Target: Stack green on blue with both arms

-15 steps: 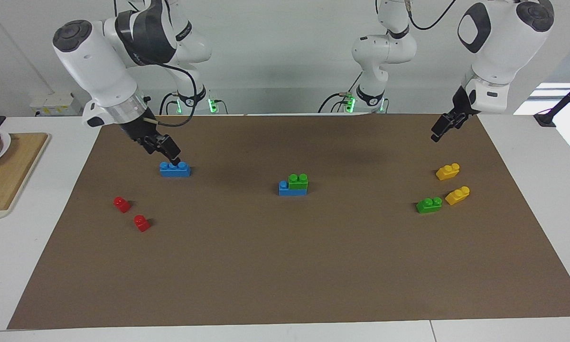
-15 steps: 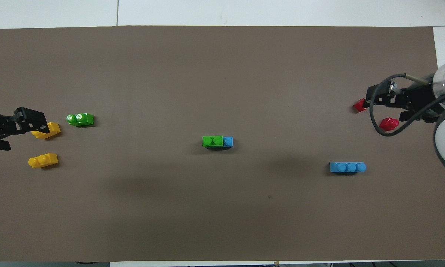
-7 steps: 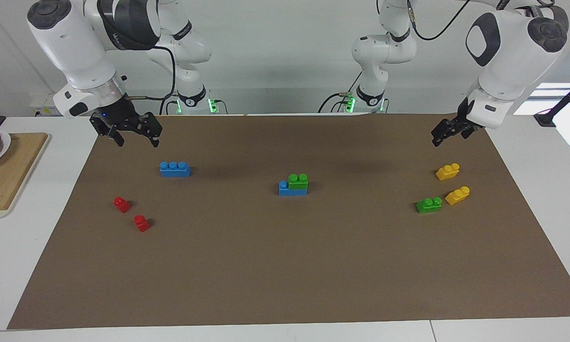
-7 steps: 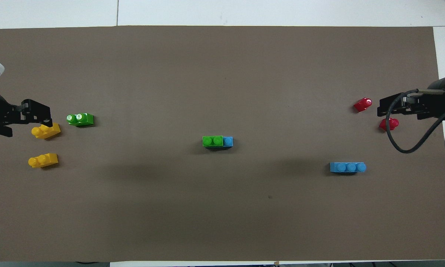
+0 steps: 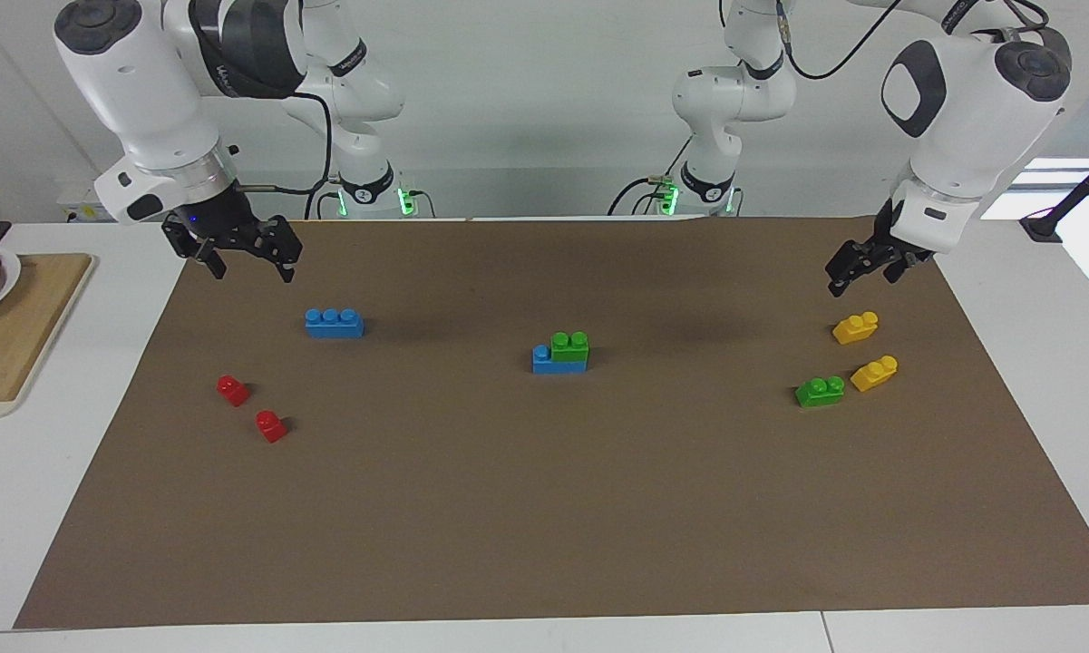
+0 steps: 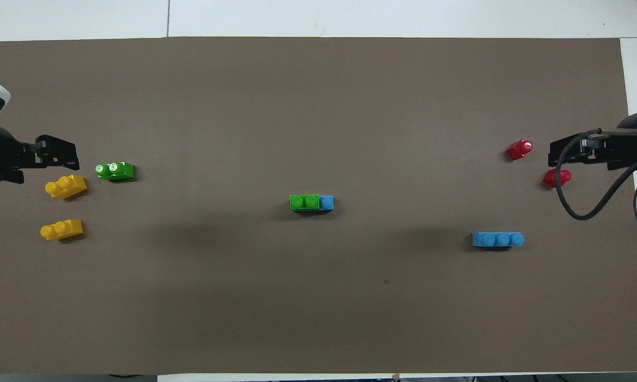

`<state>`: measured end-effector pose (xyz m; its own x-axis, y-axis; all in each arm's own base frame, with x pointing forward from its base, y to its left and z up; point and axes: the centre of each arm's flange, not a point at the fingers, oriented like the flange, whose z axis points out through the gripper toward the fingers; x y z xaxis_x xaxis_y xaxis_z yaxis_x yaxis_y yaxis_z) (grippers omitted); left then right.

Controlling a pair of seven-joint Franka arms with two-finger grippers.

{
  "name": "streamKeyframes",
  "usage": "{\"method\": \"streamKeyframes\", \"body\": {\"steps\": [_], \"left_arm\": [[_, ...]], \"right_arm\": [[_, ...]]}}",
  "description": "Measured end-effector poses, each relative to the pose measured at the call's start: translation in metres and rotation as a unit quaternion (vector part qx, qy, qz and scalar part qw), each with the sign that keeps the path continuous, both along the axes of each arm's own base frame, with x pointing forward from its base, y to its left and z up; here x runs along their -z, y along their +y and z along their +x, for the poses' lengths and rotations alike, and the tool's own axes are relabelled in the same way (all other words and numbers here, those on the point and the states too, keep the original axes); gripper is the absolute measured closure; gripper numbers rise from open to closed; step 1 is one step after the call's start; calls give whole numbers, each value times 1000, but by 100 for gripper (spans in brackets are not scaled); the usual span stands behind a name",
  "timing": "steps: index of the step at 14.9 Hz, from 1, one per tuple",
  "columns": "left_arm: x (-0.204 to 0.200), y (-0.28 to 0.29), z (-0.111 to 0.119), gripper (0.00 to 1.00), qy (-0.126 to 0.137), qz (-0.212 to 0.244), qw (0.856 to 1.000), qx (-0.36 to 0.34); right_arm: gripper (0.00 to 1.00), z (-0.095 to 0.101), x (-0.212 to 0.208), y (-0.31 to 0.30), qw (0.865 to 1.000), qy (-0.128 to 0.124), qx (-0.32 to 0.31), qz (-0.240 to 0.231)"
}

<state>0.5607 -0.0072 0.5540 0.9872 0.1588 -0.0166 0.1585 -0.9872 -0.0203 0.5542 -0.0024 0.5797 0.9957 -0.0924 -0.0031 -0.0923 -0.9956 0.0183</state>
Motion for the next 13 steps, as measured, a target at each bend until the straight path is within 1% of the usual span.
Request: {"method": "streamKeyframes", "body": {"steps": [3,6,13], "left_arm": [[-1,-1,-1,0,0,0,1000,15],[3,-2,-2,0,4,-1,998,66],[-4,-10,-2,0,3,-11,996,85]], "right_arm": [[0,0,0,0,1000,0,0,-1],[0,0,0,0,1000,0,0,-1],[0,0,0,0,1000,0,0,-1]]}}
